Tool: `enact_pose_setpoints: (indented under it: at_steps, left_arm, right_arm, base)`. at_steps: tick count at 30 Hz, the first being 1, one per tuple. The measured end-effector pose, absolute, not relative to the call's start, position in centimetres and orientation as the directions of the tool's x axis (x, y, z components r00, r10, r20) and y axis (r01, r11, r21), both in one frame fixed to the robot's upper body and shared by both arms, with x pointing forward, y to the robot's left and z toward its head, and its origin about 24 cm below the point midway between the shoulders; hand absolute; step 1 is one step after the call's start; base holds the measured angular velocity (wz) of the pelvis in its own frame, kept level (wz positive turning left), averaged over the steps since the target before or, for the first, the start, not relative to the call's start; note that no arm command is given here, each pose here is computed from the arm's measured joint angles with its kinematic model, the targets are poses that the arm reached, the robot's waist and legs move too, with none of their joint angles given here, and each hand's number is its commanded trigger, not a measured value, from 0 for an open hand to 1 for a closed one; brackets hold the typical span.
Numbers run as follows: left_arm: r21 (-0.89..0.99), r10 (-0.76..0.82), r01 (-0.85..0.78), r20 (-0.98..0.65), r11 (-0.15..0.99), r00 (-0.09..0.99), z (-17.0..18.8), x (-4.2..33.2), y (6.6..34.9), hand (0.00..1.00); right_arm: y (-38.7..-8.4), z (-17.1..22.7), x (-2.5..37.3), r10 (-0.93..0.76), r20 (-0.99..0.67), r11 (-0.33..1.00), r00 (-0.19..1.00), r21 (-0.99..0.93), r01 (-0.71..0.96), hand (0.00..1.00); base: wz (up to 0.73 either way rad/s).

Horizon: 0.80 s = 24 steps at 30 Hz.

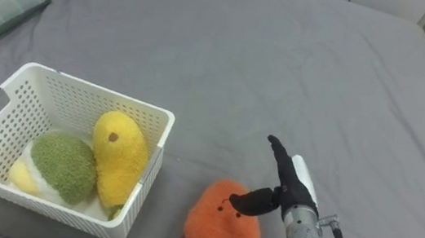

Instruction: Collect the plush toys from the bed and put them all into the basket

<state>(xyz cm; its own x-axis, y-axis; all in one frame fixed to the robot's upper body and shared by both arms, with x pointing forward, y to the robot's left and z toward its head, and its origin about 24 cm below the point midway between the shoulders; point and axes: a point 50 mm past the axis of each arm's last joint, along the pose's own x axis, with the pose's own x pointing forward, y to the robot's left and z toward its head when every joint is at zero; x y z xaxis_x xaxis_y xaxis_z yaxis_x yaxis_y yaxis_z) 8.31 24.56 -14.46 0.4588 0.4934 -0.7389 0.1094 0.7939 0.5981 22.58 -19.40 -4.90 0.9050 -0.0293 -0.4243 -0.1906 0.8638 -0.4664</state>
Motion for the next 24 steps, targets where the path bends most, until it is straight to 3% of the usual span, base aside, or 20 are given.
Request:
enact_pose_setpoints:
  at_steps: [13,24]
  left_arm:
    - [0.581,0.495,0.046,-0.729,0.813,0.473,-14.4,8.6,24.2,0.0]
    - [0.578,0.49,0.045,-0.728,0.815,0.48,-14.4,8.4,24.2,0.0]
  right_arm:
    - [-19.2,-9.0,20.0,-0.048,-0.594,0.854,0.803,-0.441,-0.275,0.0]
    - [-19.1,-9.4,19.7,-0.036,-0.61,0.849,0.791,-0.436,-0.298,0.0]
  base:
    - [0.0]
    - [0.0]
